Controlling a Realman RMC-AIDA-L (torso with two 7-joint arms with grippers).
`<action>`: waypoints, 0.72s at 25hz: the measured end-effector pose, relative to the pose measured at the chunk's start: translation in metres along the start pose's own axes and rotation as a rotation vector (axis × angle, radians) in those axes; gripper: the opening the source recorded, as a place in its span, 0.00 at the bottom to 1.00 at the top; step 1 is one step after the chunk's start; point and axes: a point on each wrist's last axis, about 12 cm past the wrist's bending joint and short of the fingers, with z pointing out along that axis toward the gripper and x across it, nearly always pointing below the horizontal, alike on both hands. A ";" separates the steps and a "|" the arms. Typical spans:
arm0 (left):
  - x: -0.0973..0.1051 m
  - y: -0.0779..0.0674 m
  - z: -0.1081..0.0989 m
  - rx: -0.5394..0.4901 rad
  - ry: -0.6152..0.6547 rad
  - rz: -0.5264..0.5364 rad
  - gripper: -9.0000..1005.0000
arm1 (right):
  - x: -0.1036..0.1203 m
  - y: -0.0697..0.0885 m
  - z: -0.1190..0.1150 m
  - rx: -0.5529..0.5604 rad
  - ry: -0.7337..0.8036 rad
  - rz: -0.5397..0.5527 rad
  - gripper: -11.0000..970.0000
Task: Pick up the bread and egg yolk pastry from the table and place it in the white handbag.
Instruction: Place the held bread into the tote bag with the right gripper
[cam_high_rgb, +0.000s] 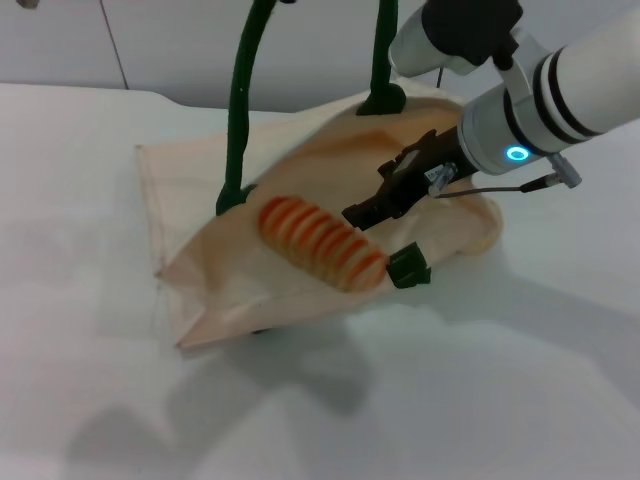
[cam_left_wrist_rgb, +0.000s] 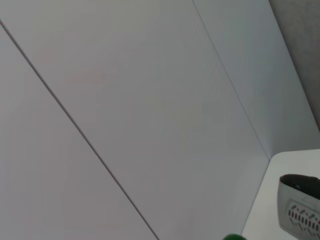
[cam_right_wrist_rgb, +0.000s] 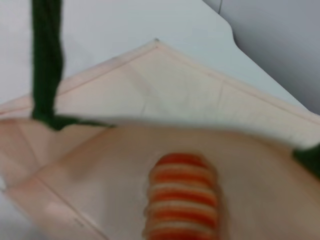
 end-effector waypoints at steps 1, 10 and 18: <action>0.000 0.000 0.000 0.000 0.000 -0.001 0.13 | 0.000 -0.001 0.000 0.000 -0.001 0.003 0.85; 0.009 0.011 -0.005 -0.105 0.041 -0.053 0.13 | 0.010 0.005 -0.007 -0.052 0.033 0.006 0.84; 0.017 0.020 -0.012 -0.202 0.059 -0.103 0.13 | 0.030 0.001 -0.038 -0.047 0.004 0.043 0.84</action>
